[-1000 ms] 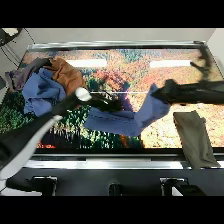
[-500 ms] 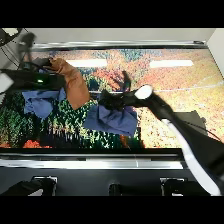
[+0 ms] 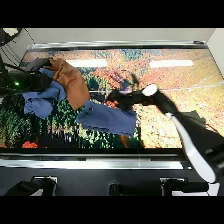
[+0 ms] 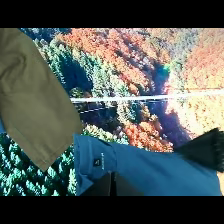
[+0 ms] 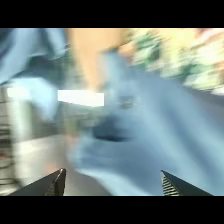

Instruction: Fold the shirts.

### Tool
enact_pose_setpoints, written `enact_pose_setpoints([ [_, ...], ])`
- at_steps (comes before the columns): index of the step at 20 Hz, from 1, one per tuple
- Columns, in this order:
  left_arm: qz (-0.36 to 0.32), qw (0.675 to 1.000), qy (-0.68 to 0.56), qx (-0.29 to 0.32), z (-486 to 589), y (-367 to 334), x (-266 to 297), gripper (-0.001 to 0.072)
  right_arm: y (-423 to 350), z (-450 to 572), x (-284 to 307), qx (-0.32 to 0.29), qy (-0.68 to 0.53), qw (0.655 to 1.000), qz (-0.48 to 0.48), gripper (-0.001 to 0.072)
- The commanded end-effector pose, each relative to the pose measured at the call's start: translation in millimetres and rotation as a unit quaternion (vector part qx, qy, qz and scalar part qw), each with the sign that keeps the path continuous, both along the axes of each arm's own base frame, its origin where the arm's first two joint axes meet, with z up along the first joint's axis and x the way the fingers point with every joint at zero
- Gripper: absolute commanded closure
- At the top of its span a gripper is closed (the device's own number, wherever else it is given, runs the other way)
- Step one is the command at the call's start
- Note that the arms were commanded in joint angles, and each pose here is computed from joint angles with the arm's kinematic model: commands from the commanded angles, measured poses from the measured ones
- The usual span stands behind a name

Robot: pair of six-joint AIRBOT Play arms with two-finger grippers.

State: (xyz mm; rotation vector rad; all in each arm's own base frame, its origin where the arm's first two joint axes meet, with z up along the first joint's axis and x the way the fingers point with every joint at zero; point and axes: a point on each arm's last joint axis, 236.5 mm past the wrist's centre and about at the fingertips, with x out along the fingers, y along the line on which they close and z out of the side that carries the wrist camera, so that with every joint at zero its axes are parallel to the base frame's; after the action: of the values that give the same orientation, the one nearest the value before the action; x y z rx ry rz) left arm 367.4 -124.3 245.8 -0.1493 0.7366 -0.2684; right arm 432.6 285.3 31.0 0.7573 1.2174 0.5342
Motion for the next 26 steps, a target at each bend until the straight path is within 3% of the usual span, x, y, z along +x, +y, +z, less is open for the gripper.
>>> enact_pose_setpoints([
  [1,0.003,1.000,0.009,0.011,-11,4,-1,0.0686,-145,-41,-37,-0.190,0.103,0.976,0.000,0.0034],
  [3,0.003,1.000,0.019,0.014,-19,4,-2,0.0686,-181,-74,-71,-0.210,0.182,0.961,-0.007,0.0038],
  [6,0.001,0.999,0.031,0.010,-28,2,-4,0.0686,-151,-108,-82,-0.130,0.204,0.970,-0.035,0.0043],
  [8,-0.004,0.999,0.033,0.000,-27,-3,-6,0.0686,-122,-113,-71,-0.066,0.189,0.978,-0.052,0.0104],
  [12,-0.009,0.999,0.035,-0.008,-27,-7,-7,0.0686,-91,-125,-59,-0.031,0.189,0.979,-0.068,0.0121],
  [13,-0.009,0.999,0.035,-0.007,-27,-7,-7,0.0686,-82,-126,-63,-0.021,0.197,0.978,-0.061,0.0236],
  [15,-0.009,0.999,0.035,-0.007,-27,-7,-7,0.0686,-68,-111,-65,-0.003,0.166,0.986,-0.012,0.0678],
  [19,-0.009,0.999,0.035,-0.007,-27,-7,-7,0.0686,-93,-30,-29,0.014,0.063,0.997,0.031,0.0673],
  [23,-0.008,0.999,0.035,-0.001,-29,-5,-6,0.0686,-211,81,21,-0.053,-0.054,0.992,-0.100,0.0673],
  [26,-0.007,0.999,0.037,0.000,-32,-5,-5,0.0686,-303,133,8,-0.098,-0.077,0.973,-0.196,0.0673],
])
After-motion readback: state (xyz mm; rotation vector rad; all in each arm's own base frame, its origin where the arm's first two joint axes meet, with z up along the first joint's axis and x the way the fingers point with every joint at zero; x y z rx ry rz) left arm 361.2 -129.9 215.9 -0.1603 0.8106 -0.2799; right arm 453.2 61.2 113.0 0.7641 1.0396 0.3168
